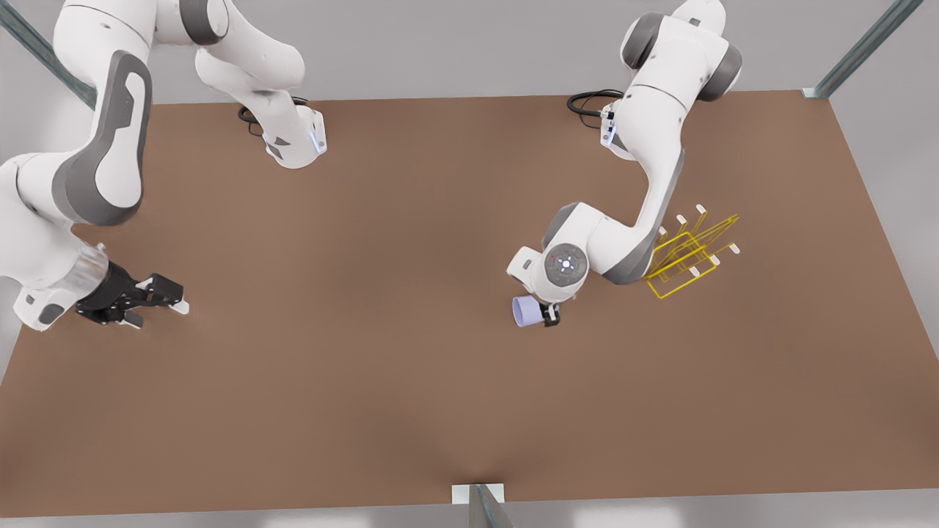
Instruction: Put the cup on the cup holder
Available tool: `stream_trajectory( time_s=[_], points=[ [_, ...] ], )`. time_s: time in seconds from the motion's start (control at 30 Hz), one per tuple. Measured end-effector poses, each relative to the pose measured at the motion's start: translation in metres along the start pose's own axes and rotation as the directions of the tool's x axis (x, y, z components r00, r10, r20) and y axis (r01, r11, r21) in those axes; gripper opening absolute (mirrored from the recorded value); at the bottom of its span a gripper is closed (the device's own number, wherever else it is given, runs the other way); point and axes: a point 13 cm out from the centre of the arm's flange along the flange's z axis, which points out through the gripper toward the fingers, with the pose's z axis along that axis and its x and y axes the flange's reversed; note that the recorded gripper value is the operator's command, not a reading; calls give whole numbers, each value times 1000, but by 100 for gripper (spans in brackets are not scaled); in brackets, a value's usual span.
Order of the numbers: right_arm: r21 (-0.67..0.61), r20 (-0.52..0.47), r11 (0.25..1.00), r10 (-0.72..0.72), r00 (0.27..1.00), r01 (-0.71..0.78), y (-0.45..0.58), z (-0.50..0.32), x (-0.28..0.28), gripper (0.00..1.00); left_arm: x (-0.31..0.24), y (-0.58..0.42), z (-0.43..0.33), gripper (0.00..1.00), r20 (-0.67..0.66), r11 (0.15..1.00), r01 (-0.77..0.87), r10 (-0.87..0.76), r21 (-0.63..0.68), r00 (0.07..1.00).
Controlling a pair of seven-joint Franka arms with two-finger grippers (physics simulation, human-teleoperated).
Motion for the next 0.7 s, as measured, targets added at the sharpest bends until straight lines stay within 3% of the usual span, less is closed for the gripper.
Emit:
stream_trajectory(
  time_s=[0.27,0.7],
  points=[
    [121,-139,992,-6,990,22,14,-36,25,100,13,14,45,100,21,986,-151,152,-67,988],
    [174,-117,984,64,991,-43,8,-72,29,100,24,19,67,100,28,973,-215,218,-85,975]
  ],
)
